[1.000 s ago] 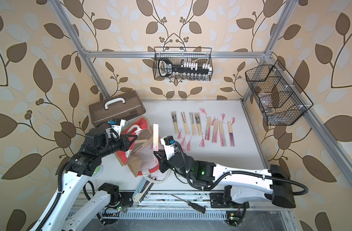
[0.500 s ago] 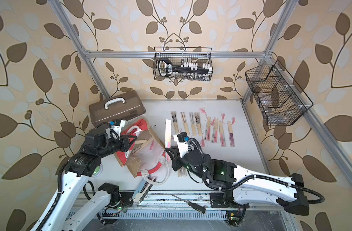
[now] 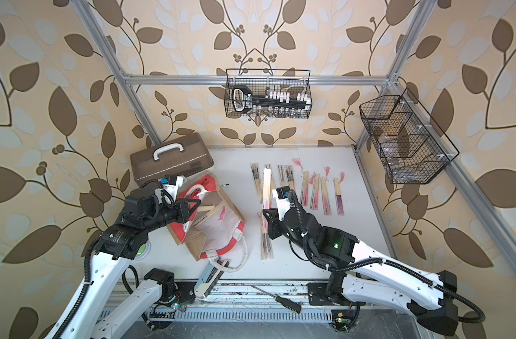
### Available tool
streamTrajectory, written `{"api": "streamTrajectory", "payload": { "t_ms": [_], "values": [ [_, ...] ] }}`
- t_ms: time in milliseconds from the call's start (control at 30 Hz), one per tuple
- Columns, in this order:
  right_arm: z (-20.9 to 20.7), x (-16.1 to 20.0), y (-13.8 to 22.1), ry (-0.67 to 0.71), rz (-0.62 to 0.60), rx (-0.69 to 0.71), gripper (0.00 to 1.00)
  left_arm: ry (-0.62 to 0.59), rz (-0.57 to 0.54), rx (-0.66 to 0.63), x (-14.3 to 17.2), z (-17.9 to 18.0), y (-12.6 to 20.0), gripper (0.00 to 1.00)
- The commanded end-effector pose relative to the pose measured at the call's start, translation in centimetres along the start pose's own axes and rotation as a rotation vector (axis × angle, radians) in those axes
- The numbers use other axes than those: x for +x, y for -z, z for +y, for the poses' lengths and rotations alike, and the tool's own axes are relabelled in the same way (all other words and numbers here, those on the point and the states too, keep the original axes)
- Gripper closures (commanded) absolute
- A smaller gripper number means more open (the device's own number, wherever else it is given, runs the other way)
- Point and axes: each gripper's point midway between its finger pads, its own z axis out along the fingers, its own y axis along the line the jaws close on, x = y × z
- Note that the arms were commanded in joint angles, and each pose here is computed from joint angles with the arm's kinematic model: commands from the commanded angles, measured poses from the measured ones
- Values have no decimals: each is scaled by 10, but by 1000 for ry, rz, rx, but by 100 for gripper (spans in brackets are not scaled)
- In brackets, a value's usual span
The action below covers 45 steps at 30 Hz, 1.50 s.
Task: Take out the folding fans from the tote bags
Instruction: Place the folding fan at the center of the board.
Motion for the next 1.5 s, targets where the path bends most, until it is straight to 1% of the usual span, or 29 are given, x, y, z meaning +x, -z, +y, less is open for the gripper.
{"api": "streamTrajectory", "payload": {
  "t_ms": [0, 200, 433, 500, 700, 933, 1167, 1467],
  "values": [
    [-18, 14, -2, -41, 99, 56, 88, -19, -54, -2, -13, -3, 7, 100],
    [-51, 50, -16, -118, 251, 121, 88, -20, -56, -1, -13, -4, 8, 100],
    [-77, 100, -33, -177, 425, 158, 87, -19, -53, -2, -12, -3, 7, 100],
    [-83, 115, -38, -176, 480, 178, 87, -18, -52, -2, -12, -3, 7, 100],
    [-99, 150, -47, -170, 594, 229, 87, -19, -52, -1, -12, -3, 7, 100],
    [-107, 173, -54, -203, 630, 223, 87, -19, -54, 0, -12, -4, 8, 100],
    [-110, 195, -61, -199, 705, 220, 87, -20, -54, 1, -11, -4, 8, 100],
    [-116, 208, -69, -199, 756, 237, 85, -21, -57, 3, -12, -5, 9, 100]
  ]
}}
